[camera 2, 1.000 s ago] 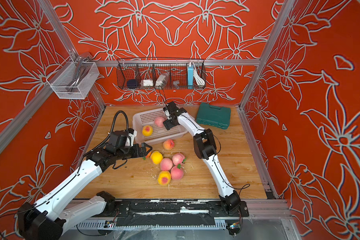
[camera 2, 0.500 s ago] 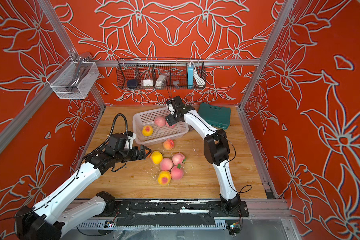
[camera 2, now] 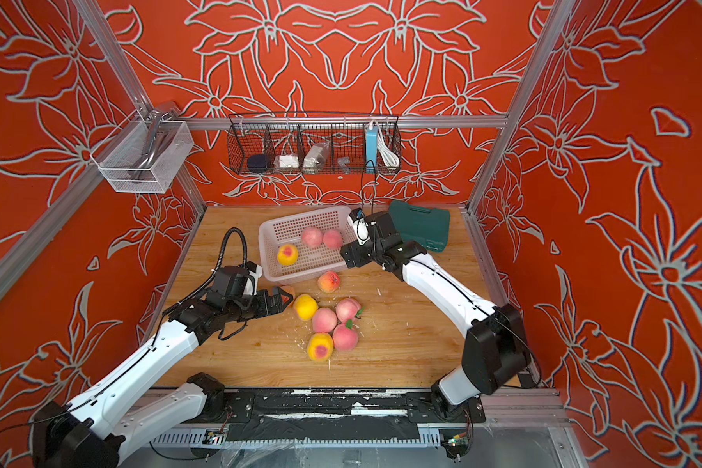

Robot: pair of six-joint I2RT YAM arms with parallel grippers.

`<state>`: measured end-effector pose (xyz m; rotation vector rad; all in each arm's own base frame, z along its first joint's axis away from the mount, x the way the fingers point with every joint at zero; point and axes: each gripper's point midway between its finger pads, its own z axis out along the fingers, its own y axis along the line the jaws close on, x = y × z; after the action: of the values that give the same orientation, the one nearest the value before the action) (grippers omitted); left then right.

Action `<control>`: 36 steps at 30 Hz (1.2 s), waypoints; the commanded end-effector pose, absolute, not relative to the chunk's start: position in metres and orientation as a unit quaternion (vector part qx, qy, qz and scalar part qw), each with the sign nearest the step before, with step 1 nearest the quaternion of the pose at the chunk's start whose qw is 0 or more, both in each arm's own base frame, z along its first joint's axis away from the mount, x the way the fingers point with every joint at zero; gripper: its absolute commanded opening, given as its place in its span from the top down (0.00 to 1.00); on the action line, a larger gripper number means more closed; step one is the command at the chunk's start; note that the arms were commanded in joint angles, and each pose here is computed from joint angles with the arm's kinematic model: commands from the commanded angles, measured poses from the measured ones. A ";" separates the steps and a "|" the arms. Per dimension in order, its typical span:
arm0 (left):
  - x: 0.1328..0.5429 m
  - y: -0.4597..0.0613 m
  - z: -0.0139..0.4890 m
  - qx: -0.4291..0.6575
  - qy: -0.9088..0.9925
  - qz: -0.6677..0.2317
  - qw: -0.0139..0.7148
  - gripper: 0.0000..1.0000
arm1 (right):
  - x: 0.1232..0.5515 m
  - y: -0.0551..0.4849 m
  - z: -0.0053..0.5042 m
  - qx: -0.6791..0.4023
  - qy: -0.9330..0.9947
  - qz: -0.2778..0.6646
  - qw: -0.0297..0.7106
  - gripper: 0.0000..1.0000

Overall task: Put the peaches into the basket
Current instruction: Place the peach in the basket, then pick up the peach from the center of the board.

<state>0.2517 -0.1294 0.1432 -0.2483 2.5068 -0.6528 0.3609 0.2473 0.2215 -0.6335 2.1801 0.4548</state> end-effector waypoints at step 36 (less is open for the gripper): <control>0.333 -0.128 0.081 -0.139 0.942 -0.188 0.240 0.08 | 0.272 0.225 0.196 -0.291 0.829 0.245 0.410 0.01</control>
<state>0.3246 -0.1265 0.0785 -0.3827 2.5899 -0.5071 0.2738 0.2230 0.1970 -0.7208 2.1032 0.5980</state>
